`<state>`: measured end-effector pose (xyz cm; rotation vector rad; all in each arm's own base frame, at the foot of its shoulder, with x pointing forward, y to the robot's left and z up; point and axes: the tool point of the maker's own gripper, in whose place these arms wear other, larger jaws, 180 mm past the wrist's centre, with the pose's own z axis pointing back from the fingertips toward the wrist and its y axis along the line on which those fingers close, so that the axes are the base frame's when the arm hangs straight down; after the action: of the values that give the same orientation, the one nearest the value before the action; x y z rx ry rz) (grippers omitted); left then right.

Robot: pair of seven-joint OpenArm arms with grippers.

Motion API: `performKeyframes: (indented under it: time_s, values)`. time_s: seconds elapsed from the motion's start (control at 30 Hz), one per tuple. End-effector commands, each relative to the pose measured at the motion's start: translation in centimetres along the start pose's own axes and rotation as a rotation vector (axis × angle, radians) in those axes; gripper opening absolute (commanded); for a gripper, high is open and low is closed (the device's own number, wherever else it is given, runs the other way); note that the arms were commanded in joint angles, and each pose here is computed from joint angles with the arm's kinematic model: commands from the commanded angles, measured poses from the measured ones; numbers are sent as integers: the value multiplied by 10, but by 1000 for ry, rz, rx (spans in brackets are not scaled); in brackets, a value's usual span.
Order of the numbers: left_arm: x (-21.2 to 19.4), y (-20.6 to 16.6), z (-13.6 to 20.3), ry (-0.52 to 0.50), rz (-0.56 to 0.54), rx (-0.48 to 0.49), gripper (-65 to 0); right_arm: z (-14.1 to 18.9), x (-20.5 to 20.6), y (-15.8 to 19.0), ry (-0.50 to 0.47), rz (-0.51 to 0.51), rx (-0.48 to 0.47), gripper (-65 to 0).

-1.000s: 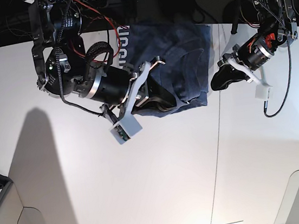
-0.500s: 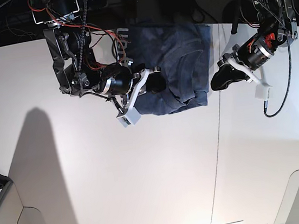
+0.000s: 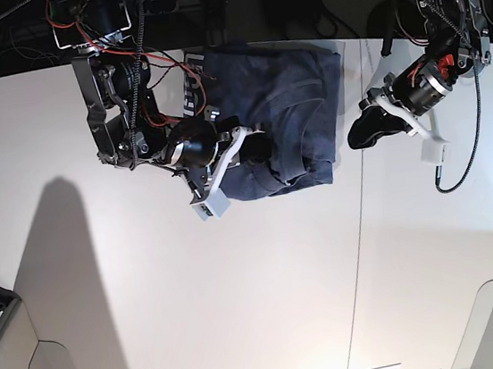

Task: Layout the t-shirt on the table in an organized manner, then fold the t-shirt properly
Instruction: 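Grasp the folded navy shirt bundle with the right gripper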

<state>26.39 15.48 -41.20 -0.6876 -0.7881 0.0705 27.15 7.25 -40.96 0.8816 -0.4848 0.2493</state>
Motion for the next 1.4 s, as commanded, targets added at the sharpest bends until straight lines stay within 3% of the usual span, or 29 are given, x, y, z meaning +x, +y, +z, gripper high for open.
performKeyframes:
  time_s: [0.0, 0.13, 0.27, 0.4, 0.6, 0.73, 0.83, 0.97, 1.07, 1.2, 1.37]
  values:
    - [15, -4, 2, -44, -19, -18, -650, 5, 28, 21, -79, 50, 77, -650]
    - [15, -4, 2, -44, -19, -17, -650, 19, 47, 52, -121, 130, 169, -650]
    - [25, -2, 4, -99, -20, -11, -650, 21, 43, 64, -64, 206, 173, -650]
    - [45, 12, 11, -180, -57, 50, -650, 8, 14, 60, 82, 303, 113, -650]
    - [65, 25, 15, -204, -95, 113, -650, 2, -22, 39, 287, 529, -9, -650]
    - [66, 25, 15, -206, -96, 111, -650, -2, -27, 22, 353, 665, -113, -650]
    - [66, 25, 15, -207, -96, 111, -650, -9, -34, 7, 368, 707, -168, -650]
    - [66, 25, 15, -207, -97, 111, -650, -13, -63, -23, 468, 664, -215, -650]
    - [66, 25, 15, -207, -97, 111, -650, -10, -74, -47, 502, 590, -313, -650]
    - [67, 24, 14, -209, -98, 110, -650, 7, -54, -86, 429, 453, -552, -650]
    - [67, 24, 14, -209, -98, 110, -650, 68, -20, -153, 302, 266, -937, -650]
